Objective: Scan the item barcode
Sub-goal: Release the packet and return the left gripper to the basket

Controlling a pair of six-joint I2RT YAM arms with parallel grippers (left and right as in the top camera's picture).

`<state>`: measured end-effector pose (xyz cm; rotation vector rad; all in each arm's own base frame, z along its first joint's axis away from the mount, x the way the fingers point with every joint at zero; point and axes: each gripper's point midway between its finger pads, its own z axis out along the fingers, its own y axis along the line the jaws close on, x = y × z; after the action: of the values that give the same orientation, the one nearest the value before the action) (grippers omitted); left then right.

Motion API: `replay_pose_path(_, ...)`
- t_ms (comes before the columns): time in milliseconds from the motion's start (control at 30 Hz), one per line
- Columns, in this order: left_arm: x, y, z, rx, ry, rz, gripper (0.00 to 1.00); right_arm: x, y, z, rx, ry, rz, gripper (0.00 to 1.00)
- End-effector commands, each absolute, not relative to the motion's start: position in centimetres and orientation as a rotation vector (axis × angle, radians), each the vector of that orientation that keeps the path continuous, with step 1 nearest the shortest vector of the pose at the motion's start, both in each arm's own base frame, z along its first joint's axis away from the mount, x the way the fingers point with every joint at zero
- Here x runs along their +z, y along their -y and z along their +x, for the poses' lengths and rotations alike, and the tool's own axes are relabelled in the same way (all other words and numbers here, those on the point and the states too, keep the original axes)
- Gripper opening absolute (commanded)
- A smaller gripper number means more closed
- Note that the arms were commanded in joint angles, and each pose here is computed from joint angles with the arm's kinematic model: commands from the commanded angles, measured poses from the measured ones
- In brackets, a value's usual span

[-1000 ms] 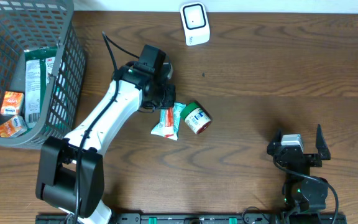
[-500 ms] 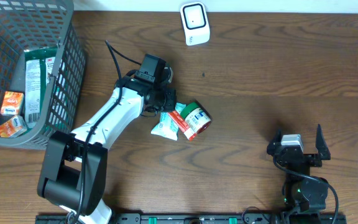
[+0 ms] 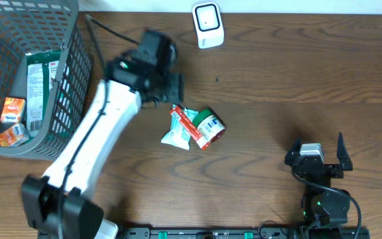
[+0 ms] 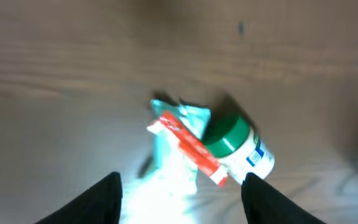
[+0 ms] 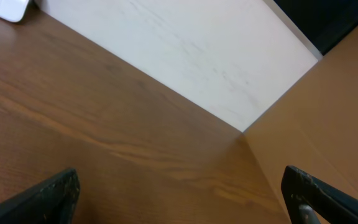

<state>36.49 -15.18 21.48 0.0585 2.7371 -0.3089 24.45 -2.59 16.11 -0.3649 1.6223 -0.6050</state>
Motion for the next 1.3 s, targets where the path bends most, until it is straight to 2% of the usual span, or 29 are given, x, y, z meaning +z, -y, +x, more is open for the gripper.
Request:
replay_pose_path(0, 29.5, 9.6, 38.2, -0.095, -2.552, -0.078, 0.66, 16.1, 2.6, 24.4, -0.613, -1.623, -0.369, 0.99)
replay_pose_path(33, 32.8, 6.5, 38.2, -0.050, -2.488, -0.173, 0.69, 16.1, 2.6, 24.4, -0.613, -1.623, -0.369, 0.99)
replay_pose_path(167, 37.5, -0.7, 38.3, 0.008, -2.353, -0.395, 0.72, 16.1, 2.6, 24.4, -0.613, -1.623, -0.369, 0.99)
replay_pose_path(233, 38.3, -4.5, 38.3, 0.048, -2.301, -0.508, 0.73, 16.1, 2.6, 24.4, -0.613, -1.623, -0.369, 0.99)
replay_pose_path(367, 37.8, -11.0, 37.9, 0.129, -2.253, -0.696, 0.88, 16.1, 2.6, 24.4, -0.613, -1.623, -0.369, 0.99)
replay_pose_path(400, 37.1, -13.4, 37.5, 0.161, -2.249, -0.772, 0.94, 16.1, 2.6, 24.4, -0.613, -1.623, -0.369, 0.99)
replay_pose_path(433, 36.7, -14.5, 37.2, 0.176, -2.249, -0.806, 0.95, 16.1, 2.6, 24.4, -0.613, -1.623, -0.369, 0.99)
replay_pose_path(667, 31.4, -21.6, 37.1, 0.284, -2.361, -0.927, 0.99, 16.1, 2.6, 24.4, -0.613, -1.623, -0.369, 0.99)
replay_pose_path(1000, 21.1, -20.7, 41.5, -0.023, -2.678, -0.650, 0.98, 16.1, 2.6, 24.4, -0.613, -1.623, -0.369, 0.99)
replay_pose_path(1267, 14.4, -22.2, 41.8, -0.003, -2.829, -0.674, 0.98, 16.1, 2.6, 24.4, -0.613, -1.623, -0.369, 0.99)
